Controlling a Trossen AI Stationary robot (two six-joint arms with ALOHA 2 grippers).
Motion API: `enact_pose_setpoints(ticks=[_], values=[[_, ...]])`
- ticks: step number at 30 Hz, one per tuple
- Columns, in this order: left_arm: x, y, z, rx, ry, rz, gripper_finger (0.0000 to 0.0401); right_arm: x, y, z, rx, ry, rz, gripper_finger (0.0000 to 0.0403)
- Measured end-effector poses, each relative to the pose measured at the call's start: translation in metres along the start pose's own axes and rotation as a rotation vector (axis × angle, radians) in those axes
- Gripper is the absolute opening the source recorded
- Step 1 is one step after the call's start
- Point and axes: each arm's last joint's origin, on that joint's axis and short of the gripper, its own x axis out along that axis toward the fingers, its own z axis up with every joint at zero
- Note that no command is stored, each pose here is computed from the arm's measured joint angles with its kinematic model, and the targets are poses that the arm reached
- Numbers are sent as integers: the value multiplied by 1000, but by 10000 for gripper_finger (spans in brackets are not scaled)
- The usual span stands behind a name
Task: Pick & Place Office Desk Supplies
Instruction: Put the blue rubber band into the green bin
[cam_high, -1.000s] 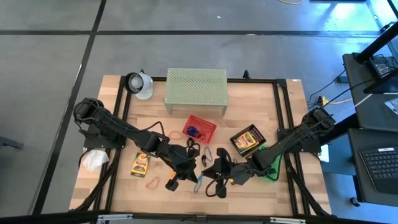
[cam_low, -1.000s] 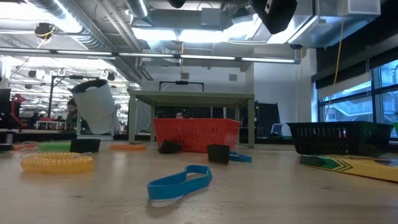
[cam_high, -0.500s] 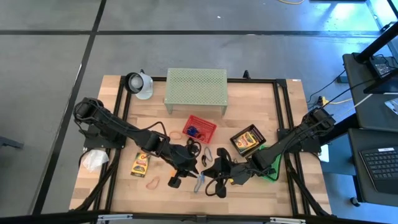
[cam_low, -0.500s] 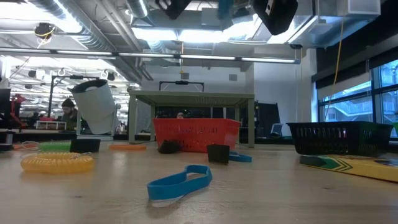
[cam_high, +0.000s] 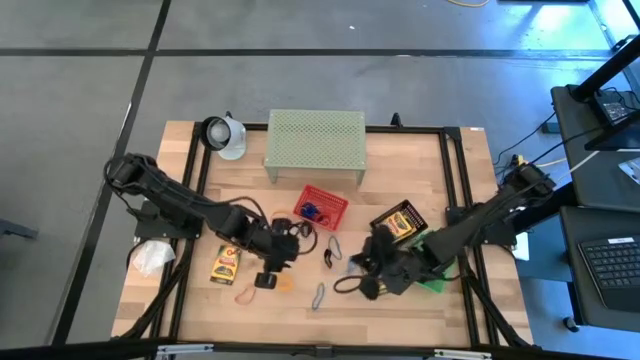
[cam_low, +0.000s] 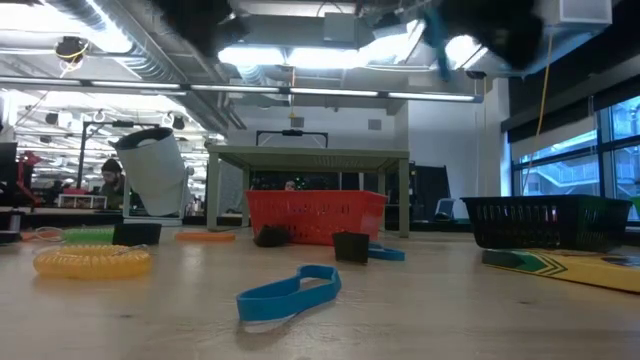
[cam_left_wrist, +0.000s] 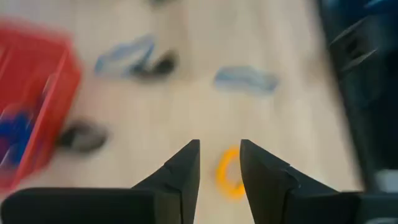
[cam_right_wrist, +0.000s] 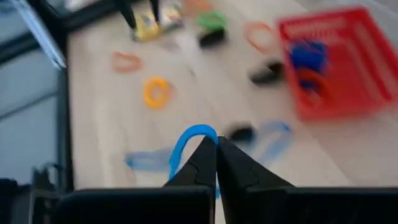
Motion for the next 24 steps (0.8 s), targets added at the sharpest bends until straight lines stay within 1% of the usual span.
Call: enact_pose_setpoints(ticks=[2,4,6,8,12,15,18,20,24], values=[[5,-4,-11,3,58,57,99,-15,-8,-3,32,49,-47,0],[12,-9,-23,31,84,82,93,-31,-17,-9,66,104,-108,0],[16,-15,-32,46,32,95,88,-46,-25,-17,109,159,-168,0],[19,-17,-43,35,-24,87,85,-60,-30,-26,152,224,-219,0],[22,-13,-65,-46,-108,71,85,-81,-33,-46,223,343,-292,0],[18,-10,-76,-105,-168,41,88,-91,-33,-58,270,410,-333,0],[13,-9,-83,-128,-177,30,87,-98,-33,-64,298,425,-355,0],[9,-10,-89,-135,-165,27,84,-101,-34,-68,311,444,-387,0],[10,-14,-99,-130,-108,30,79,-101,-36,-78,329,511,-492,0]])
